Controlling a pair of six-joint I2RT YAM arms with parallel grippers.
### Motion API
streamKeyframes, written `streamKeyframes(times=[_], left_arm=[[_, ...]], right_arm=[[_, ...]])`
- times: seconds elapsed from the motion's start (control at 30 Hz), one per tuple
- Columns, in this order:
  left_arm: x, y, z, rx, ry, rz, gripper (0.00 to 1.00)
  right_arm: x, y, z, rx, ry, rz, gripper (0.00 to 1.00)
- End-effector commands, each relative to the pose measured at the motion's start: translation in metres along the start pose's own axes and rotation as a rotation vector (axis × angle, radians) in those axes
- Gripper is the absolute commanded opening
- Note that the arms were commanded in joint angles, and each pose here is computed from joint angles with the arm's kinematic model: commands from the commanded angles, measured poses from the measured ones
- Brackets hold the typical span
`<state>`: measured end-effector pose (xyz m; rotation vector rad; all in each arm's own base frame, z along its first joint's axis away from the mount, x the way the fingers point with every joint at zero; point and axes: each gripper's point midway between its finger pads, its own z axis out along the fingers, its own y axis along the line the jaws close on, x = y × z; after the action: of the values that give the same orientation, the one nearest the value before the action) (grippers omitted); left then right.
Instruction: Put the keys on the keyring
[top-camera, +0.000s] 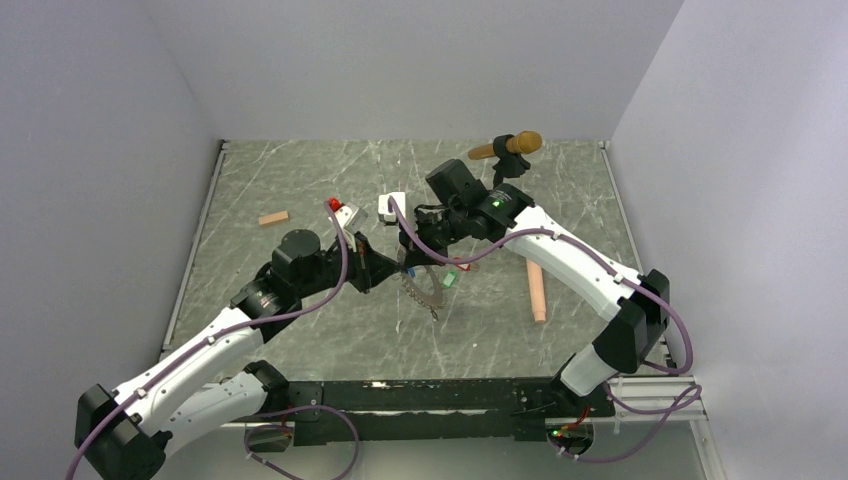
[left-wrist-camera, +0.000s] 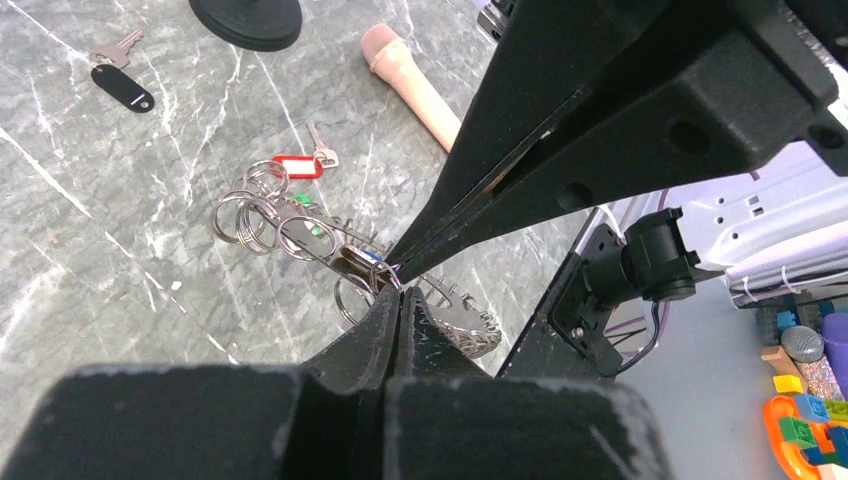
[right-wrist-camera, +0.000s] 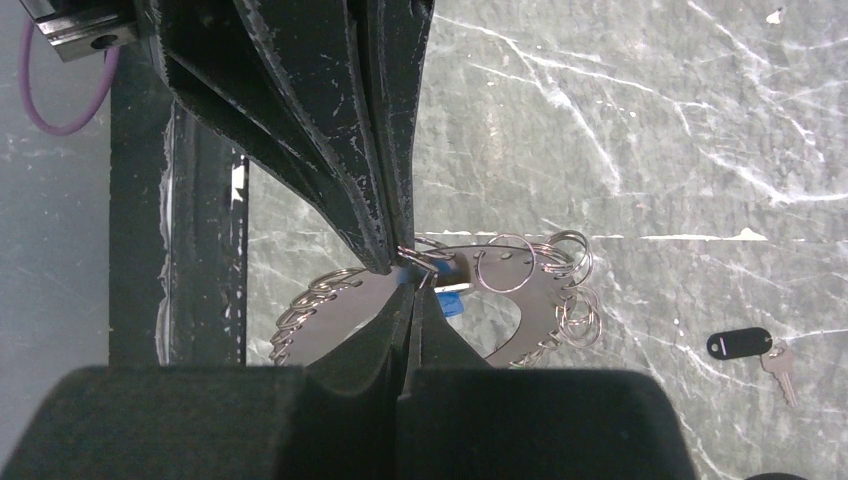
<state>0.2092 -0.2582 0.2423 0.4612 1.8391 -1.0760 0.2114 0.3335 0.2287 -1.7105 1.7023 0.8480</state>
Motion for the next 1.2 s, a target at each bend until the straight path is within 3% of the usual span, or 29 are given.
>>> streamKeyframes(times=[0.0, 0.67, 1.17], left_arm=[[-0.047, -0.007, -0.002, 0.008, -0.201, 0.011, 0.00], [-0.051, -0.005, -0.005, 0.047, -0.339, 0.007, 0.00], [-0.032, -0.022, -0.012, 0.197, -0.365, 0.233, 0.00]], right_arm=[[-0.025, 0.016, -0.001, -0.046, -0.053, -0.051, 0.00], [-0.024, 0.031, 0.005, -0.093, -0.038, -0.088, 0.00], [-0.035, 0.027, -0.012, -0.107, -0.098, -0.058, 0.09]])
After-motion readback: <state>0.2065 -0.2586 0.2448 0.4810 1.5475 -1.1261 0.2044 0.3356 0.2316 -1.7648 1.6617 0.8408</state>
